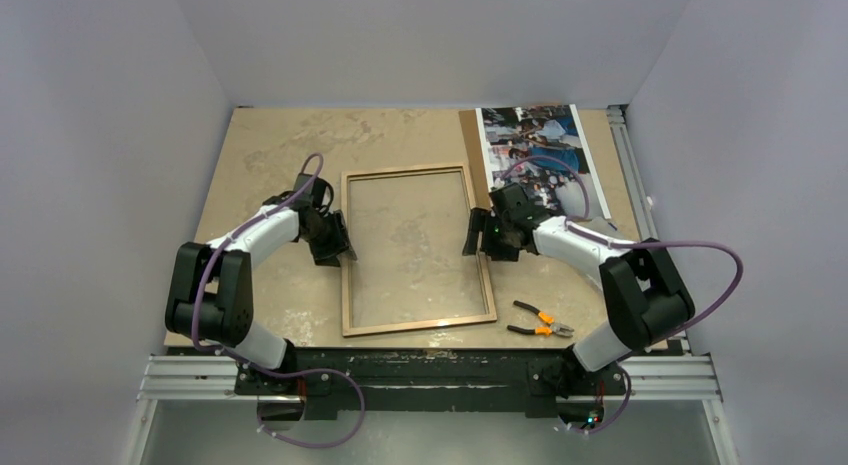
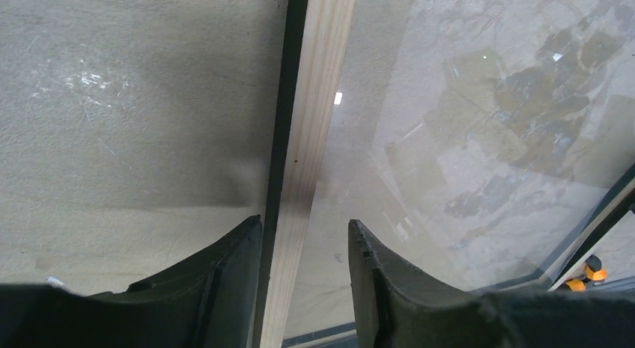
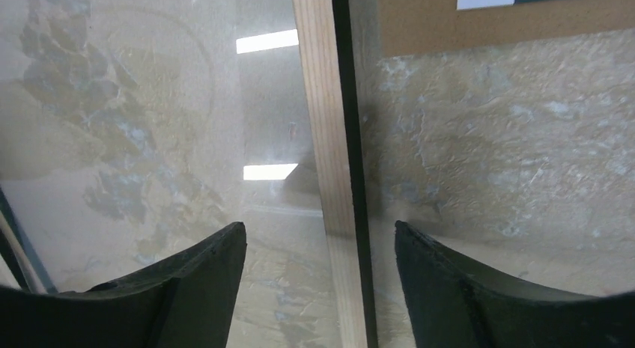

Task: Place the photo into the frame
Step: Place the photo frame item in the photo frame, then move the photo frame to the center of the board, then adjust the photo frame item on the photo frame.

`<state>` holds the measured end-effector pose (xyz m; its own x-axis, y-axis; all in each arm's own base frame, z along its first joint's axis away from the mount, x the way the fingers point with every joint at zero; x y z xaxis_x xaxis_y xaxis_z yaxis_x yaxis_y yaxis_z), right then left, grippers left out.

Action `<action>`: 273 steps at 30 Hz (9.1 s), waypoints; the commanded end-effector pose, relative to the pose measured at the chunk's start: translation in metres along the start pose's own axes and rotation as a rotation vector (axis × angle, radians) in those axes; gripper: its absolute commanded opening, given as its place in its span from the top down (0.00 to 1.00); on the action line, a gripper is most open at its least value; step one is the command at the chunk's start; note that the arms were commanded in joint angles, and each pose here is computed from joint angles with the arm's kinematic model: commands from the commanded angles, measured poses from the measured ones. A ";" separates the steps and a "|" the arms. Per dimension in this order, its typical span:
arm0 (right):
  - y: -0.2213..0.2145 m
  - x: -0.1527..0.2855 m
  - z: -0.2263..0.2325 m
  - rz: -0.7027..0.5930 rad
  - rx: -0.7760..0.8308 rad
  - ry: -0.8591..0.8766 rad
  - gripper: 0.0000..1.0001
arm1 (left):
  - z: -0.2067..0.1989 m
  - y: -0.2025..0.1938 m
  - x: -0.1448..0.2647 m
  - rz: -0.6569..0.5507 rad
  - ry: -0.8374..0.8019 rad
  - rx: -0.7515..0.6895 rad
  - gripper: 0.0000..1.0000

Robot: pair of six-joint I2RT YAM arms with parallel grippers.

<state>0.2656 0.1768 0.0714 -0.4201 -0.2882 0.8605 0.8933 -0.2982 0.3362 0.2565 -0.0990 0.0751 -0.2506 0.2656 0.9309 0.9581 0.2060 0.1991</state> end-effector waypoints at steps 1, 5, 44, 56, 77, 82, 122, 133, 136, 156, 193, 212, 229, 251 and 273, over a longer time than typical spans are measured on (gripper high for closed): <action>0.022 0.003 0.011 -0.033 -0.008 0.087 0.33 | -0.004 0.006 0.008 -0.052 -0.013 0.000 0.53; 0.031 -0.005 0.011 -0.029 -0.001 0.086 0.43 | 0.000 0.007 0.012 -0.064 0.024 0.006 0.47; -0.004 -0.037 0.070 0.034 0.082 0.098 1.00 | 0.019 0.043 0.071 -0.216 0.301 -0.010 0.22; -0.013 -0.025 0.088 0.063 0.075 0.209 0.69 | -0.013 0.041 0.119 -0.450 0.048 -0.038 0.21; -0.038 -0.022 0.069 0.119 0.015 0.212 0.51 | 0.039 0.026 0.035 -0.087 0.238 0.117 0.31; -0.045 -0.021 0.077 0.165 -0.019 0.288 0.51 | 0.036 0.031 0.011 -0.033 0.168 0.129 0.32; 0.085 0.024 -0.002 -0.125 0.006 -0.039 0.25 | -0.075 0.033 0.111 -0.415 -0.572 -0.068 0.20; 0.066 0.026 -0.005 -0.065 0.034 -0.014 0.26 | -0.076 -0.022 0.062 -0.141 -0.218 -0.213 0.32; 0.058 0.023 -0.009 -0.050 0.028 -0.012 0.26 | -0.069 -0.049 0.044 -0.062 -0.180 -0.192 0.39; 0.035 0.010 -0.017 0.008 -0.007 0.014 0.27 | -0.046 -0.163 0.031 0.077 0.058 -0.248 1.00; -0.091 0.012 0.053 0.308 0.053 0.331 0.42 | -0.041 -0.139 0.004 0.005 0.289 -0.216 1.00; -0.110 -0.013 0.031 0.331 0.079 0.169 1.00 | -0.036 -0.123 -0.006 -0.001 0.309 -0.179 1.00; -0.113 -0.016 0.031 0.339 0.102 0.144 1.00 | -0.026 -0.115 -0.019 0.023 0.333 -0.149 1.00; -0.114 -0.016 0.032 0.344 0.123 0.123 1.00 | -0.025 -0.100 -0.033 0.048 0.382 -0.164 1.00; -0.114 -0.016 0.033 0.346 0.128 0.121 1.00 | -0.044 -0.085 -0.007 -0.029 0.272 -0.208 1.00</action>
<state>0.1820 0.2601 0.0627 -0.0963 -0.5842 0.8058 0.9951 -0.0743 0.0651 0.1596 -0.1638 0.0579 -0.0917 -0.0010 0.9958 0.9956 0.0185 0.0917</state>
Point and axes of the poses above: each gripper's point midway between its finger pads, its own x axis back along the fingers, its own z axis along the line the jaws close on, y = z × x, the point moved 4 cm from there along x, back along the fingers, and after that the axes turned 8 degrees about -x, right-handed, at the moved point
